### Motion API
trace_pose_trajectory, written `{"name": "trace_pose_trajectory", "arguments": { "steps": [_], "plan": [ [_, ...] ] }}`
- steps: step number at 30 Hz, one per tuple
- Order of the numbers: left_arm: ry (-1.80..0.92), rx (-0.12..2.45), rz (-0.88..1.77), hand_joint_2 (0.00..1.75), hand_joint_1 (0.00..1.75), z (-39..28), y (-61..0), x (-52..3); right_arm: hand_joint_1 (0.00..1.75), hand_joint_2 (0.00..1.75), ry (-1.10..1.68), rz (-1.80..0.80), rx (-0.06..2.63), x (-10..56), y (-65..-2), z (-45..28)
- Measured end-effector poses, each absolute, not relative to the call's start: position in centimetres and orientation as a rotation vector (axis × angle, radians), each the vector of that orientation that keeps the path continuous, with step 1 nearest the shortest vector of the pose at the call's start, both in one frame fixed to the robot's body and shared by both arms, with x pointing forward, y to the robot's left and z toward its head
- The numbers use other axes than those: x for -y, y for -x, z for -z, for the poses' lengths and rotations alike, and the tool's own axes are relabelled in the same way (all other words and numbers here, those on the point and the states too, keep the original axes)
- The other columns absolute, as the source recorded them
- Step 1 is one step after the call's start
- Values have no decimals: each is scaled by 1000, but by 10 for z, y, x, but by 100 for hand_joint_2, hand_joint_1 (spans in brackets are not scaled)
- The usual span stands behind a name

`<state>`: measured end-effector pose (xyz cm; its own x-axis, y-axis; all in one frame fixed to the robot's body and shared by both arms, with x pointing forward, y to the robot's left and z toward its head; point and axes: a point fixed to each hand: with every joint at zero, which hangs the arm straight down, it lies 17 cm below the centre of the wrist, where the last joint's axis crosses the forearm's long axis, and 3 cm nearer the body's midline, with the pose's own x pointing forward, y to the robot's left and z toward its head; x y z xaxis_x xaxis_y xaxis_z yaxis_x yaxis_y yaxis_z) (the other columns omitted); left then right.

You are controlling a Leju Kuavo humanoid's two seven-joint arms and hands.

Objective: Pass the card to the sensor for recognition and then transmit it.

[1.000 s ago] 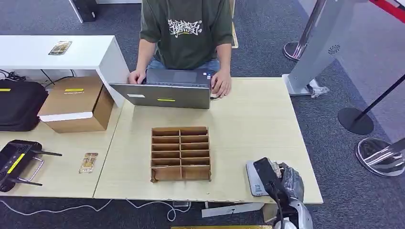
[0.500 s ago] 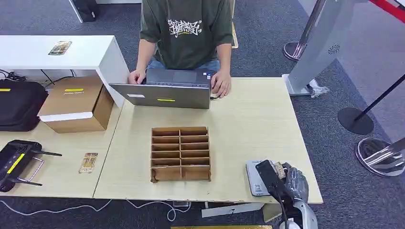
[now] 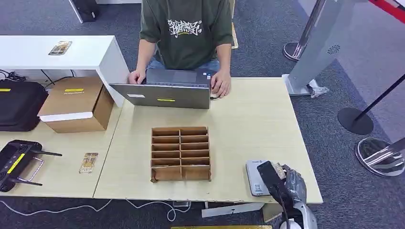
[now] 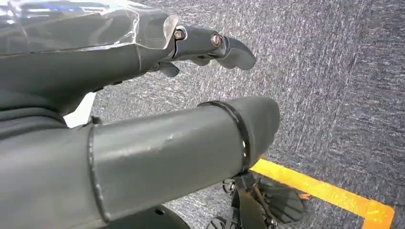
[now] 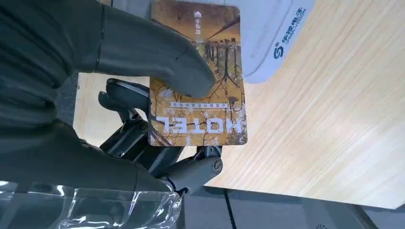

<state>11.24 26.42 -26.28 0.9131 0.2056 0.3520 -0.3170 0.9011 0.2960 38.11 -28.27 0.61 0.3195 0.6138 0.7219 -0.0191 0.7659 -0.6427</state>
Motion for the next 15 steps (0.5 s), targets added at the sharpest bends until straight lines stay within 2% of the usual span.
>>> {"name": "trace_pose_trajectory", "arguments": {
  "steps": [15],
  "plan": [
    [-354, 327, -273, 0, 0, 262, -113, -263, 173, 175, 640, -514, 1065, 285, -386, 23]
  ]
}}
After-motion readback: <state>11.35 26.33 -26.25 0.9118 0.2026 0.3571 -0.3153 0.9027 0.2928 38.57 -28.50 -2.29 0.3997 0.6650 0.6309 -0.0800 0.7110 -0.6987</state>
